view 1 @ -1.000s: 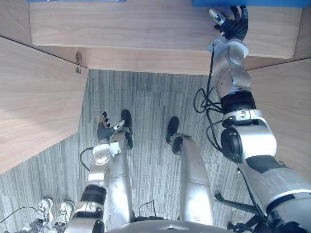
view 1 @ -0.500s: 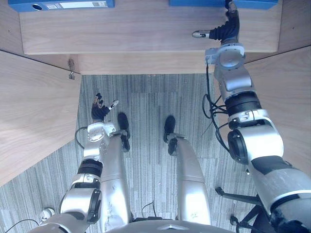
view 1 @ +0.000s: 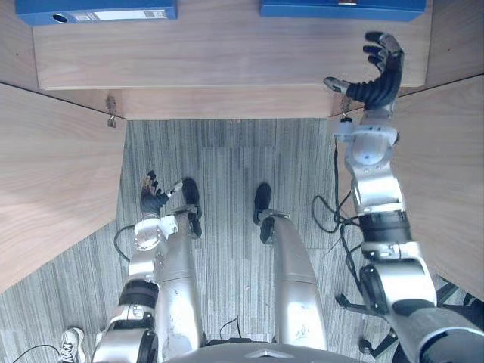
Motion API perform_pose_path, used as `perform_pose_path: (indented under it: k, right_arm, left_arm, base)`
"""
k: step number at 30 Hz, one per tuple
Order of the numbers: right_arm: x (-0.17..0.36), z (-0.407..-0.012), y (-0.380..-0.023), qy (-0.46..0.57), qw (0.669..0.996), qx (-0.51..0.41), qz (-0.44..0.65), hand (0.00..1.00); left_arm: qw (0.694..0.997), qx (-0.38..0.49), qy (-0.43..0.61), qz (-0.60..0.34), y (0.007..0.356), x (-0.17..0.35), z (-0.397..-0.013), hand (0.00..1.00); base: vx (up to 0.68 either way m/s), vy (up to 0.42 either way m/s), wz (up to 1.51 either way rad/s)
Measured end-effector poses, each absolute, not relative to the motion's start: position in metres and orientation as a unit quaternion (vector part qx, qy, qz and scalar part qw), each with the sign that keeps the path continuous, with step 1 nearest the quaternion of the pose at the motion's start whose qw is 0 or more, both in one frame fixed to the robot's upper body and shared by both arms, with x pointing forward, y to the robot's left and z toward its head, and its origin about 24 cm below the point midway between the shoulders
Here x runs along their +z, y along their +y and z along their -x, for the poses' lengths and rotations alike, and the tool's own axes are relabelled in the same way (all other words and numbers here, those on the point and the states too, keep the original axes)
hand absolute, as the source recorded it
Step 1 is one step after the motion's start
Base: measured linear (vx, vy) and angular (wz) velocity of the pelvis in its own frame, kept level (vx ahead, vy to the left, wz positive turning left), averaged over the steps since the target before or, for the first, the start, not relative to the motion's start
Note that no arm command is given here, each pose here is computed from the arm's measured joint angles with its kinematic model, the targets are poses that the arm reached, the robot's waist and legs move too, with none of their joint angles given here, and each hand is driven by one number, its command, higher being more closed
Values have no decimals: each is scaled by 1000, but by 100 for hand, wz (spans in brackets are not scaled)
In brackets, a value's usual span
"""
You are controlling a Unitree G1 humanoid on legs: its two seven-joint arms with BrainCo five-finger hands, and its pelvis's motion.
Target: Walk over to the cabinet, pick up the folder, carry it to the office cabinet, place the folder inside the office cabinet, then close the office cabinet door
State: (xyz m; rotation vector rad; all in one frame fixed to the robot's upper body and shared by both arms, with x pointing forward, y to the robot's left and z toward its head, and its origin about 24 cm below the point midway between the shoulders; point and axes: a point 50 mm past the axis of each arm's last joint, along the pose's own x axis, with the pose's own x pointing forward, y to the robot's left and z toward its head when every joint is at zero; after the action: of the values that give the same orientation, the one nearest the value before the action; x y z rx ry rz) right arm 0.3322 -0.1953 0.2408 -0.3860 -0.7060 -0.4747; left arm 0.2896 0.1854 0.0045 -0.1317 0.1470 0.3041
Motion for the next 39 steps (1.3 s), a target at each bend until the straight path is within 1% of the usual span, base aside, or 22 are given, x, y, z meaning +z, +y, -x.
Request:
perform_pose_path:
  k: [3,5,10,13,18,25,27,30,33,39]
  right_arm:
    - [236,-329,-187,-347,890,-227,191,100]
    - [231,-329,-174,-357,883,-210,220,100]
    - [230,-328,-159,-379,865,-189,268,100]
    - [238,-329,-150,-394,859,-172,278,100]
    - [262,-345,-138,-416,837,-139,329,100]
    - [295,-360,-149,-423,809,-151,378,100]
    - [308,-363,-157,-422,807,-163,379,100]
    - [322,-365,-160,-426,800,-171,387,100]
    - [331,-366,-161,-428,799,-173,385,100]
    - [355,-367,-178,-425,791,-200,392,100]
  left_arm:
    - [984,152,79,56,185,0,-285,0]
    - [984,153,80,48,186,-2,-283,0]
    - [985,150,73,36,185,0,-283,0]
    - [985,150,75,34,185,-1,-283,0]
    - [987,152,44,29,189,9,-286,0]
    - [985,165,38,14,200,10,-286,0]
    - [985,170,31,27,201,12,-287,0]
    - [985,170,22,34,200,15,-289,0]
    - [985,171,19,36,200,16,-290,0]
    - [985,167,14,49,198,18,-291,0]
  base:
    - [-15,-33,8]
    - [-19,-50,4]
    - [-19,-34,0]
    - [-23,-1,-5]
    - [-4,3,-1]
    - [2,4,8]
    - [27,2,16]
    - [16,0,5]
    - [7,1,1]
    - [18,5,12]
